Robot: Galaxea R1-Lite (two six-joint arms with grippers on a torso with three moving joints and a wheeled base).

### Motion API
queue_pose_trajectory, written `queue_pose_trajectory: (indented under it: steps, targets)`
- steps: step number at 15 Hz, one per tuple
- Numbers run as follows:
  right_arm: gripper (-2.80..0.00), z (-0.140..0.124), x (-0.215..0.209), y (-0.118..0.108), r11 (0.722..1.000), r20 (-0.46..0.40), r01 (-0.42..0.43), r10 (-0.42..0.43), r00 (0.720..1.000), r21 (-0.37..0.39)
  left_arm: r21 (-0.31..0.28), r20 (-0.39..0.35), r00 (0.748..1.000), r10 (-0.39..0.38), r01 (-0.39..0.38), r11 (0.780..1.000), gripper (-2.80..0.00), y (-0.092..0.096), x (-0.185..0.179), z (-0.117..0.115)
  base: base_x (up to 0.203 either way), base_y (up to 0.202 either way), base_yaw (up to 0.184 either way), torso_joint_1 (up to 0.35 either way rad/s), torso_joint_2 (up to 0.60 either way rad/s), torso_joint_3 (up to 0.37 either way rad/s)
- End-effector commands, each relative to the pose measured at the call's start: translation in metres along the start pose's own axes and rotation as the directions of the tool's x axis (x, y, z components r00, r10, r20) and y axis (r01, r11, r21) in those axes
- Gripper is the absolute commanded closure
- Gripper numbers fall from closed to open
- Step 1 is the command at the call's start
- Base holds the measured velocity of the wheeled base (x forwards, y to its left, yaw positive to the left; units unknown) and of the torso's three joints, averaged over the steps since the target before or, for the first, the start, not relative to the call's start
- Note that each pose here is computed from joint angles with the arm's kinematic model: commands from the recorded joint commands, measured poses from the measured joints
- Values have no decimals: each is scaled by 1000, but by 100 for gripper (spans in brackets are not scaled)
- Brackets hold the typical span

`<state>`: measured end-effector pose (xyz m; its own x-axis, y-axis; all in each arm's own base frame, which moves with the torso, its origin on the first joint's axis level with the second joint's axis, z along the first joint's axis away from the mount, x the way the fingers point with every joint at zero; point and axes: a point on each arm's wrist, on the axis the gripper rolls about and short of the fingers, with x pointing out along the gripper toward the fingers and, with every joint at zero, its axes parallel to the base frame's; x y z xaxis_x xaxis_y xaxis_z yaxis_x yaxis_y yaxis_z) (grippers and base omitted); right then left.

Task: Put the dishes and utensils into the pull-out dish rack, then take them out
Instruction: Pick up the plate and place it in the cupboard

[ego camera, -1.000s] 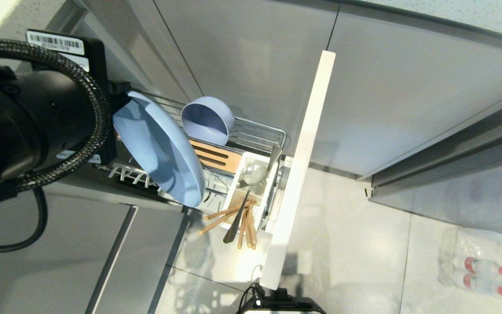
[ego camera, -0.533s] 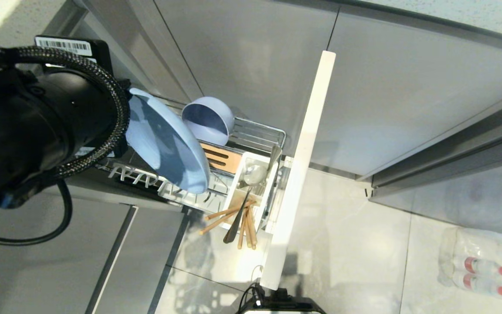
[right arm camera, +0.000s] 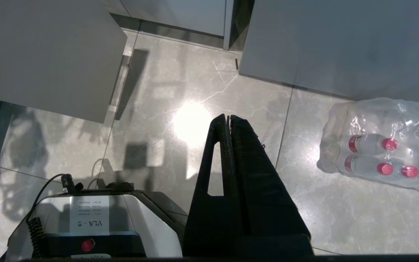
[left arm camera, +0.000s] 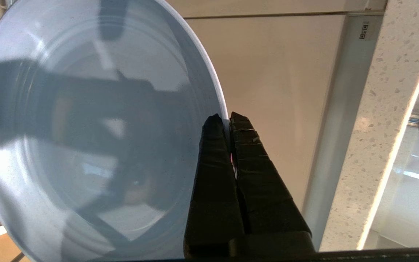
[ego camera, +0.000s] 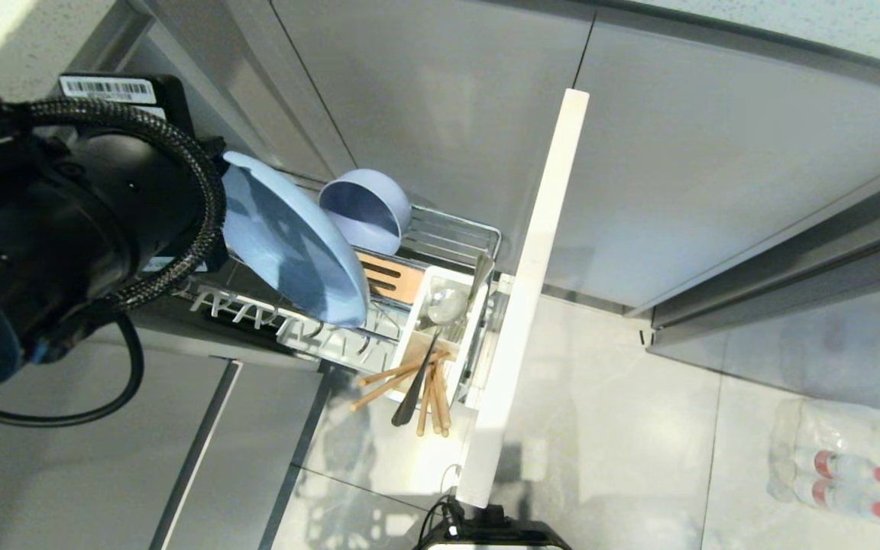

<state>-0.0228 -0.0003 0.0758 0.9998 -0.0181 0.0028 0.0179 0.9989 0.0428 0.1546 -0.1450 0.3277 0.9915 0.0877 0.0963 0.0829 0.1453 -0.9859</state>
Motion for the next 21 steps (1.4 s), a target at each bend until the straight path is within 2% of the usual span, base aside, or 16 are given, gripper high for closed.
queue_pose_trajectory:
  steps: [1, 13, 19, 21]
  targets:
    - [0, 0, 0, 0, 1000, -1, -1, 1, 1000, 0, -12, 4, 1000, -4, 4, 1000, 0, 2, 0, 1, 0, 0, 0, 0, 0, 0]
    - [0, 0, 0, 0, 1000, -1, 0, 0, 1000, 0, -27, 10, 1000, -16, 17, 999, 0, 23, 1, 6, 0, 0, 0, 0, 0, 0]
    - [0, 0, 0, 0, 1000, 0, 0, 0, 1000, 0, -28, 7, 1000, -11, 11, 1000, 0, 28, 2, 6, 0, 0, 0, 0, 0, 0]
    - [0, 0, 0, 0, 1000, -1, 0, 0, 1000, 0, -46, 3, 1000, -20, 20, 999, 0, 27, 1, 6, 0, 0, 0, 0, 0, 0]
